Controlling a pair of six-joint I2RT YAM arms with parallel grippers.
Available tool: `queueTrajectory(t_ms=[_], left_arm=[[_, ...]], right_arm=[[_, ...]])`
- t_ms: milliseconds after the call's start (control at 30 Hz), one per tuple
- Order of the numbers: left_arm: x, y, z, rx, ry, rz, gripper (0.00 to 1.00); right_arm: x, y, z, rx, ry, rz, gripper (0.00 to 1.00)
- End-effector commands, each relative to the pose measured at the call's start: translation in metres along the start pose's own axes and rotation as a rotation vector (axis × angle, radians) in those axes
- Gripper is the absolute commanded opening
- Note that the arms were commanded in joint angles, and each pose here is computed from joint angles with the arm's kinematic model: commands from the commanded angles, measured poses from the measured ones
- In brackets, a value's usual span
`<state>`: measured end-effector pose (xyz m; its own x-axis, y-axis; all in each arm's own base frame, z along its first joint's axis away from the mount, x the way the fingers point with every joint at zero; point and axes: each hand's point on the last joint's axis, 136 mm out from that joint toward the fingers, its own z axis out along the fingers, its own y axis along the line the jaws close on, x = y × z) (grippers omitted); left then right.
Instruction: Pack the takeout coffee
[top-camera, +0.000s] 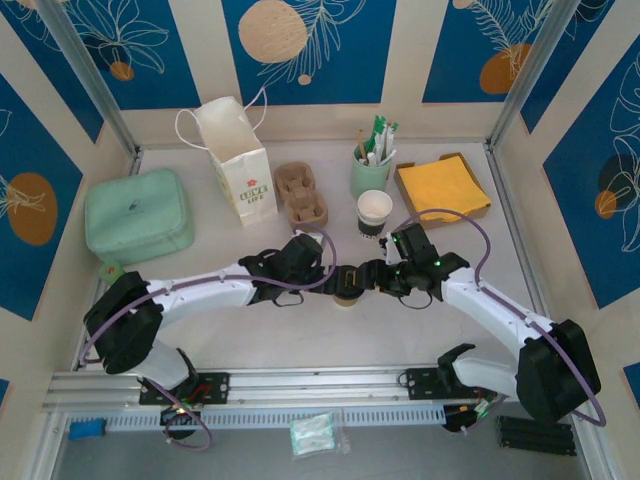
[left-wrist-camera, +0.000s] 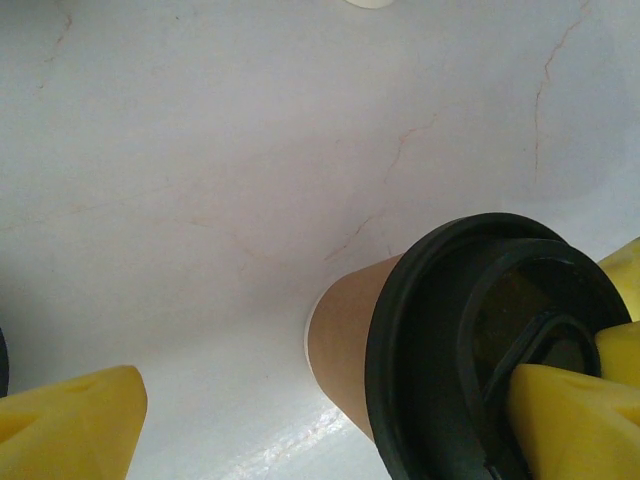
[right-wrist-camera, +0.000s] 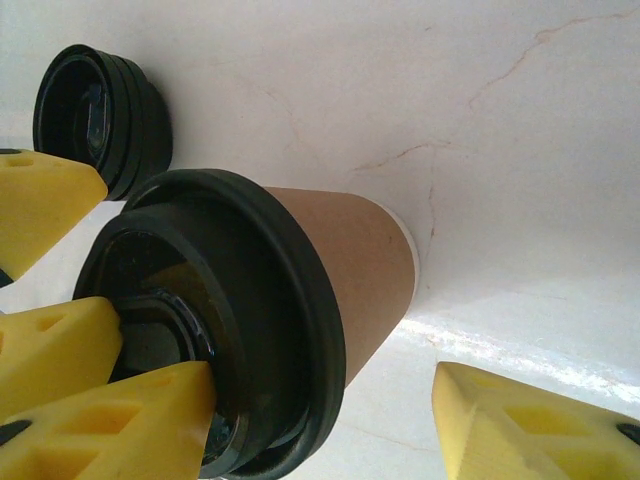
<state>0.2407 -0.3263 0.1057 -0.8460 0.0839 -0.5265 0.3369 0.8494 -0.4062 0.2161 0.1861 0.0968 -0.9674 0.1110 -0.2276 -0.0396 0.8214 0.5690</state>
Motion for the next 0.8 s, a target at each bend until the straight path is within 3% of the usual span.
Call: queueTrajectory(t_ms=[0, 500, 767], left_arm=[[0.024, 0.018, 0.007, -0.058, 0.089, 0.007, 0.94], [-0.035, -0.031, -0.025, 0.077, -0.006, 0.015, 0.99], [-0.032, 0.006, -0.04, 0.03, -0.016, -0.093, 1.0]], right_arm=[[0.021, -0.026, 0.003, 0.125, 0.079, 0.042, 0.6], [-0.011, 0.018, -0.017, 0.03, 0.044, -0.023, 0.6], [-0.01, 0.013, -0.024, 0.049, 0.042, -0.032, 0.6]])
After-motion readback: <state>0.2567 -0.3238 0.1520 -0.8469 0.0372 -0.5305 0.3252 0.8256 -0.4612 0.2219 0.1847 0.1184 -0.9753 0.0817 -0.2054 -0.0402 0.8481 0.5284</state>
